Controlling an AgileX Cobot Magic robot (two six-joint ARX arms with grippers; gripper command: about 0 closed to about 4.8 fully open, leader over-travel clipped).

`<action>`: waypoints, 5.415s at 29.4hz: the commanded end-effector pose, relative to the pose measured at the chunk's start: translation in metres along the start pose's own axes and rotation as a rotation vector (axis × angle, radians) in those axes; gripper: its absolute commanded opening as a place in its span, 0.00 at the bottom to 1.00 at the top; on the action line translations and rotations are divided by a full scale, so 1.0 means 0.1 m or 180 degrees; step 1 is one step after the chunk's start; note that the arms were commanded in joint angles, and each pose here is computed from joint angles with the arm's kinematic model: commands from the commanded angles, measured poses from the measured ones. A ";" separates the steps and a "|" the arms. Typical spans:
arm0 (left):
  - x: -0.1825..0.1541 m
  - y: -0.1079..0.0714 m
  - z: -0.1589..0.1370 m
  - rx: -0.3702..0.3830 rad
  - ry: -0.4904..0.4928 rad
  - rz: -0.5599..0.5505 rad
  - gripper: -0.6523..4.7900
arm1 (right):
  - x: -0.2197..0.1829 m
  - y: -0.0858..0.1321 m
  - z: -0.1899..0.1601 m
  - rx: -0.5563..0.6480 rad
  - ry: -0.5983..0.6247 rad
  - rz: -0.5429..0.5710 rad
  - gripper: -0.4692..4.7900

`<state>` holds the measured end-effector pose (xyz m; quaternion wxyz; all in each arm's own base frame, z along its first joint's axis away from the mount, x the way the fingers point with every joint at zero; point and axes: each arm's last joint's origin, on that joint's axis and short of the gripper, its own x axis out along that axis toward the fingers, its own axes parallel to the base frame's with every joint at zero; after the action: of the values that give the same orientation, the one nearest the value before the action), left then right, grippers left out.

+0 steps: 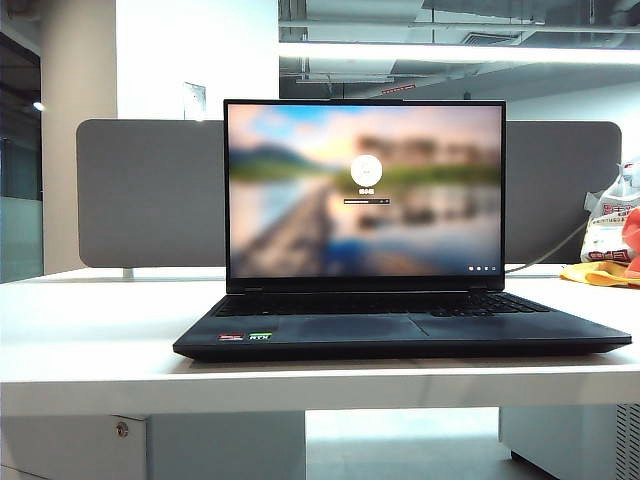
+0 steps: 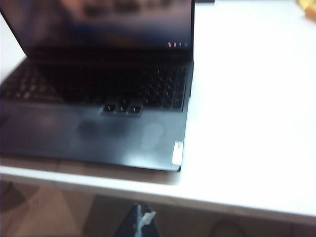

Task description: Open the lid of the laptop and use the keypad to enter the password "123".

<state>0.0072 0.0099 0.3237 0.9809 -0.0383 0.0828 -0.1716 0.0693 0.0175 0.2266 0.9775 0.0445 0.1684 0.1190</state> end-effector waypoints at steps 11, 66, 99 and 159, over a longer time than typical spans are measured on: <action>0.00 -0.01 0.02 -0.0019 -0.0048 -0.0021 0.11 | -0.18 0.02 0.15 -0.0014 -0.0941 0.0097 0.07; 0.98 0.45 -1.23 -0.0227 -0.0735 0.1896 0.11 | -0.14 0.01 0.08 -0.0012 -0.0767 0.0086 0.07; 1.08 0.45 -1.44 -0.0003 -0.0455 0.1341 0.11 | -0.14 0.01 0.08 -0.0012 -0.0759 0.0086 0.07; 1.08 0.45 -1.44 -0.0003 -0.0455 0.1341 0.11 | 0.42 -0.36 -0.54 -0.0315 -0.0863 -0.0922 0.07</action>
<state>0.0970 0.0086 0.1608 0.9983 -0.0346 0.0216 0.0421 0.0972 -0.0045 0.1622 0.9995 -0.0104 0.0179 -0.0240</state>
